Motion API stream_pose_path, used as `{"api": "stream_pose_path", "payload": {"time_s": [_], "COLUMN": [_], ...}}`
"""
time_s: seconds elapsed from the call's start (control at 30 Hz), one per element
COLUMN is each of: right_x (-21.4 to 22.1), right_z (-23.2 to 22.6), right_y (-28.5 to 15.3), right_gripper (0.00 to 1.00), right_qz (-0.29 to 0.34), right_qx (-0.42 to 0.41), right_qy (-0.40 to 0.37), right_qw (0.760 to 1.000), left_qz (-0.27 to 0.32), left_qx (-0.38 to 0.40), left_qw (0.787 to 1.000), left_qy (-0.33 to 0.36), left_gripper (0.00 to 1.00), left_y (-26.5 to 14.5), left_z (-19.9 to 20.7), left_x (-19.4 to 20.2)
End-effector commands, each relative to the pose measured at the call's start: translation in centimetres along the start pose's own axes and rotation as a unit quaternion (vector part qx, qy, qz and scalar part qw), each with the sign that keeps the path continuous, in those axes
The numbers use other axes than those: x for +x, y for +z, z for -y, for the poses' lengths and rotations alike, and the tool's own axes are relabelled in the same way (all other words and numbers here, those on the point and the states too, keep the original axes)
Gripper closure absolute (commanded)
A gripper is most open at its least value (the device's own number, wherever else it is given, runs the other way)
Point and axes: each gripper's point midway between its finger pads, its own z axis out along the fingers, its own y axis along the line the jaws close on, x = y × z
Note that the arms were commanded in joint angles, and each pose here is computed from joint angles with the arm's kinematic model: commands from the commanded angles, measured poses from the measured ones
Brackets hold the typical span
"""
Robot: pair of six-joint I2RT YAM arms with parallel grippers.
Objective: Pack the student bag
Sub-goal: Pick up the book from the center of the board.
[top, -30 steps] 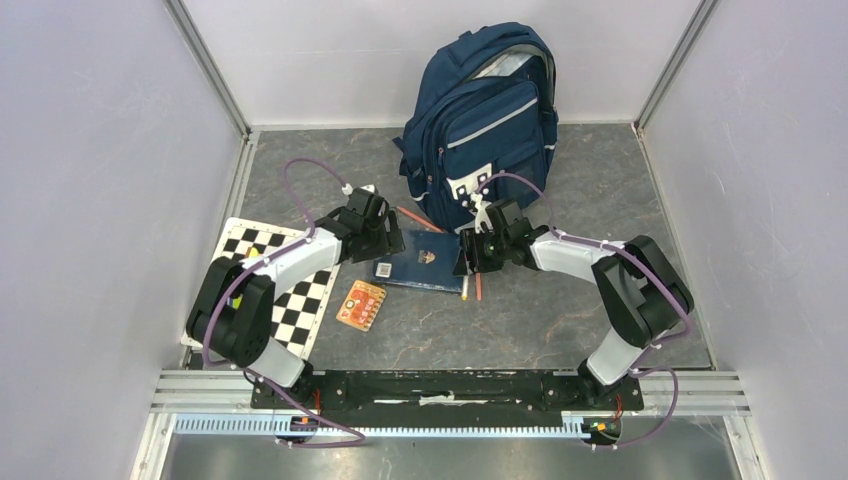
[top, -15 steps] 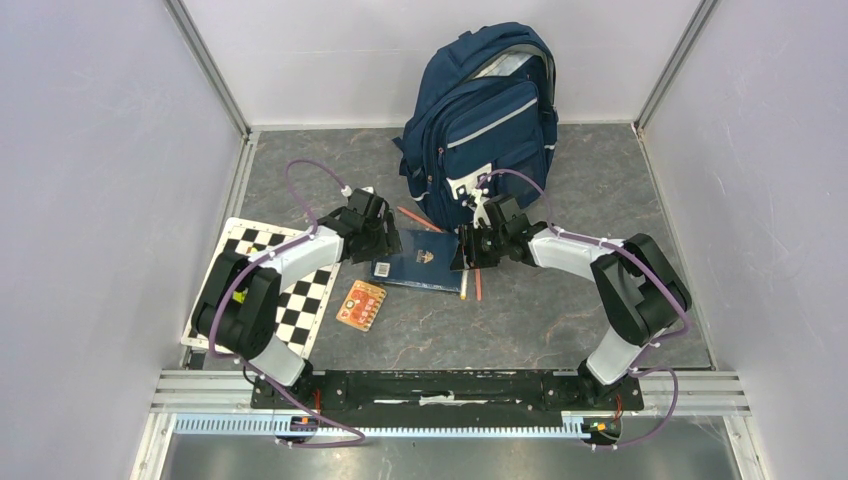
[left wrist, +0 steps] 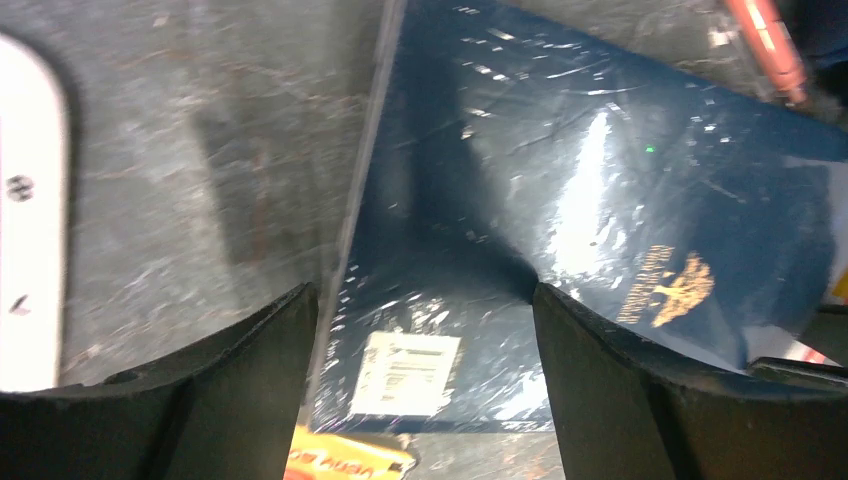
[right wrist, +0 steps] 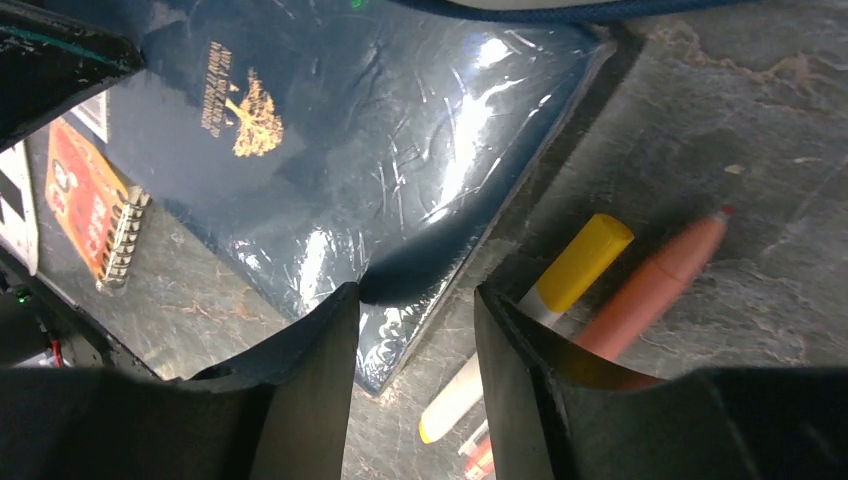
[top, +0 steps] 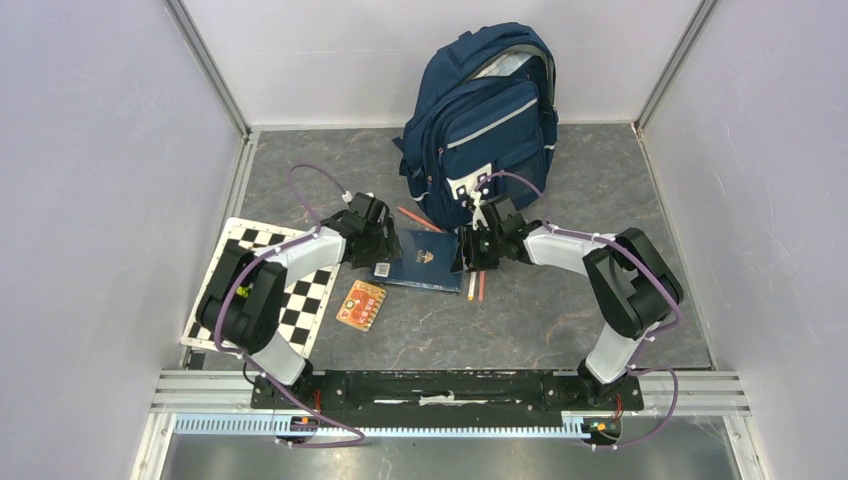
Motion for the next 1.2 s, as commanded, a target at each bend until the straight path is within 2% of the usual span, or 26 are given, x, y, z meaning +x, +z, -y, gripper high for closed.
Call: {"api": "stream_pose_path", "payload": {"time_s": [0.0, 0.2, 0.37, 0.47, 0.57, 0.7, 0.8, 1.0, 1.17], "right_x": [-0.7, -0.2, -0.5, -0.8, -0.8, -0.2, 0.1, 1.8, 2.5], "right_z": [2.5, 5.1, 2.3, 1.2, -0.2, -2.6, -2.4, -0.7, -0.8], "right_y": [-0.4, -1.3, -0.3, 0.1, 0.5, 0.6, 0.5, 1.1, 1.6], "right_gripper": [0.48, 0.47, 0.39, 0.32, 0.24, 0.22, 0.23, 0.26, 0.27], "right_qz": [0.002, 0.013, 0.03, 0.035, 0.043, 0.038, 0.033, -0.008, -0.034], "right_qx": [0.079, 0.102, -0.001, -0.04, -0.088, -0.166, -0.157, -0.116, -0.102], "right_qy": [-0.006, 0.005, 0.002, -0.003, -0.001, 0.007, -0.007, -0.018, -0.048], "right_qw": [0.997, 0.995, 1.0, 0.999, 0.995, 0.985, 0.987, 0.993, 0.993], "left_qz": [-0.027, -0.026, -0.024, -0.024, -0.043, -0.041, -0.017, 0.053, 0.062], "left_qx": [0.063, 0.105, 0.091, 0.061, 0.08, 0.138, 0.172, 0.232, 0.265], "left_qw": [0.998, 0.994, 0.996, 0.998, 0.996, 0.99, 0.985, 0.971, 0.959], "left_qy": [-0.004, 0.006, -0.006, -0.008, -0.006, -0.008, -0.004, -0.033, -0.08], "left_gripper": [0.16, 0.19, 0.19, 0.12, 0.1, 0.14, 0.19, 0.2, 0.21], "left_y": [1.2, 0.2, -0.4, 0.4, 1.2, 0.7, -1.1, -7.3, -10.5], "left_z": [2.7, 5.6, 4.4, 2.5, 3.0, 4.9, 6.0, 8.1, 8.1], "left_x": [0.6, 0.4, 1.4, 1.8, 2.5, 2.5, 1.5, -2.0, -1.6]}}
